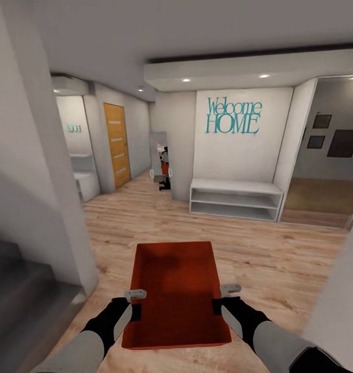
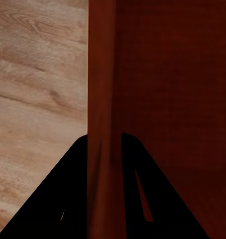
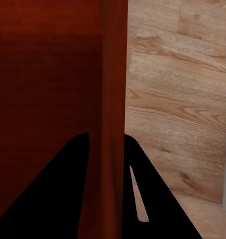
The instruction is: Move the two storage containers from the living room to the garage. In the garage, place one container on the floor and stack the other container on top of it (either order is fine).
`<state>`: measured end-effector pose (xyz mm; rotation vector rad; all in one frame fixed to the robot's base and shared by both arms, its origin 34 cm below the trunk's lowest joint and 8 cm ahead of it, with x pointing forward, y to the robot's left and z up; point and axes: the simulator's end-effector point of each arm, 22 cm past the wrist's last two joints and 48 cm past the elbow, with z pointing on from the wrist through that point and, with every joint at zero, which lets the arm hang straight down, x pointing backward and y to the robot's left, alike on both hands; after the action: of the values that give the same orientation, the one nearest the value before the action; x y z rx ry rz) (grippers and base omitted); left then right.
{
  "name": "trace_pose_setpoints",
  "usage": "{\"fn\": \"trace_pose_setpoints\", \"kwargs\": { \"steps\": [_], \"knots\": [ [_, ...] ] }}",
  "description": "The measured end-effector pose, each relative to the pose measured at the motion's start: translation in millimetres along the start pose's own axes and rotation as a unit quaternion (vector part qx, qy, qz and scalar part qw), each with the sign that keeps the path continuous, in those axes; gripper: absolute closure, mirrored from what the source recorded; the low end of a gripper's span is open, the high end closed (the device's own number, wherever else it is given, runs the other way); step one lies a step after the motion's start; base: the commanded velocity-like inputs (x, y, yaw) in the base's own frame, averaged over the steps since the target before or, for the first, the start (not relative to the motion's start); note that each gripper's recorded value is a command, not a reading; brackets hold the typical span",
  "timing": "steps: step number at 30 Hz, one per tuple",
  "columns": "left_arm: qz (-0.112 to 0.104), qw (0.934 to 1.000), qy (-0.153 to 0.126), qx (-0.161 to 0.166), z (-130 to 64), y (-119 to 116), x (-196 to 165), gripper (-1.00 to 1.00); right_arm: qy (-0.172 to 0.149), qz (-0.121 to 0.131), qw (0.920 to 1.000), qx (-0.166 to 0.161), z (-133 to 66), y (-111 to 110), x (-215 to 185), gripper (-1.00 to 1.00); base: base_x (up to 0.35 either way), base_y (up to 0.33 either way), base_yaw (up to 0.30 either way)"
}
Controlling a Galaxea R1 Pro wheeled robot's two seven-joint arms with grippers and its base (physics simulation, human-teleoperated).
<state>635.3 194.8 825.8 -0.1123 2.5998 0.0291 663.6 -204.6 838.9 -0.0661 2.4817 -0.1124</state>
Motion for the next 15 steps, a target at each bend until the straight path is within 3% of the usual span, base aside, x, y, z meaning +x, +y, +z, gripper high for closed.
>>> {"fn": "trace_pose_setpoints", "kwargs": {
  "steps": [15],
  "knots": [
    [0.000,1.0000,0.000,0.000,-0.2,-0.4,-0.3,1.00,0.000,0.001,1.0000,0.000,0.1,-0.4,-0.1,1.00,0.322,0.000,0.000]
  ]
}}
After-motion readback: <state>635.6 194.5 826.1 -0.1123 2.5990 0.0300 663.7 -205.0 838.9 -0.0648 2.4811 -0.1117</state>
